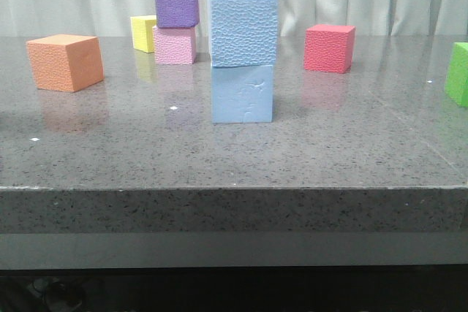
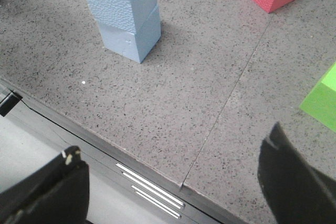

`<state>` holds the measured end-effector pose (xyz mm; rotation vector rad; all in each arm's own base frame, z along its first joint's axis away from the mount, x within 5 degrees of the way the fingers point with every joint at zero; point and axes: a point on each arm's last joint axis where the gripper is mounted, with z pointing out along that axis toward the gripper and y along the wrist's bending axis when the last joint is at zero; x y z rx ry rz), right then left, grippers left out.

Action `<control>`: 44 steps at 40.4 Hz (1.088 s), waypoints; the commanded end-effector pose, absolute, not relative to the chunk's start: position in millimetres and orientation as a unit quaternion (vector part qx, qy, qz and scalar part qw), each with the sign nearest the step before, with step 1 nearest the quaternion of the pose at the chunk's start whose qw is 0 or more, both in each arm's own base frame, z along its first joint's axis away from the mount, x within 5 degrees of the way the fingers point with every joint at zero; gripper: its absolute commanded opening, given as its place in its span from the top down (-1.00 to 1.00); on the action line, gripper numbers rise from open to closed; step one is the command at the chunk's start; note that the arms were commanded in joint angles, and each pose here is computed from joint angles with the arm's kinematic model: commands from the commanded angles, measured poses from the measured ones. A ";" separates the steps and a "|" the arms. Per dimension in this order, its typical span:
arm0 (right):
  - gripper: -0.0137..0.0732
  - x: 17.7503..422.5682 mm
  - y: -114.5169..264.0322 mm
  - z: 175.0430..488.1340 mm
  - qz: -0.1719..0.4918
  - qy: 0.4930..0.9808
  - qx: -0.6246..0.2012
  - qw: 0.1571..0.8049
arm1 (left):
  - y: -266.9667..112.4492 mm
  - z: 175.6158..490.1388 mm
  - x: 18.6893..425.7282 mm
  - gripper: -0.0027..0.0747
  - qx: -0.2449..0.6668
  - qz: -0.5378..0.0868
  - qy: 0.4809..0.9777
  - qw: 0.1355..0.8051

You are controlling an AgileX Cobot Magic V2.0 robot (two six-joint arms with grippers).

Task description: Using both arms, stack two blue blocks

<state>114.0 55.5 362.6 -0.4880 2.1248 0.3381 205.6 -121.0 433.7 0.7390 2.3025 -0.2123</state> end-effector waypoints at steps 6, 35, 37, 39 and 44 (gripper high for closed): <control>-0.82 114.9 55.3 376.0 0.143 0.839 -0.190 0.489 | -91.5 420.2 160.3 -0.62 0.239 -0.098 0.875 0.410; 0.19 115.7 55.7 375.6 0.144 0.840 -0.190 0.488 | -62.0 376.8 114.4 0.35 0.217 -0.097 0.875 0.422; 0.45 115.7 55.7 375.6 0.144 0.840 -0.190 0.488 | -62.0 376.8 114.4 0.49 0.217 -0.097 0.875 0.422; 0.64 115.7 55.7 375.6 0.144 0.840 -0.190 0.488 | -62.0 376.8 114.4 0.63 0.217 -0.097 0.875 0.422; 0.83 115.7 55.7 375.6 0.144 0.840 -0.190 0.488 | -62.0 376.8 114.4 0.93 0.217 -0.097 0.875 0.422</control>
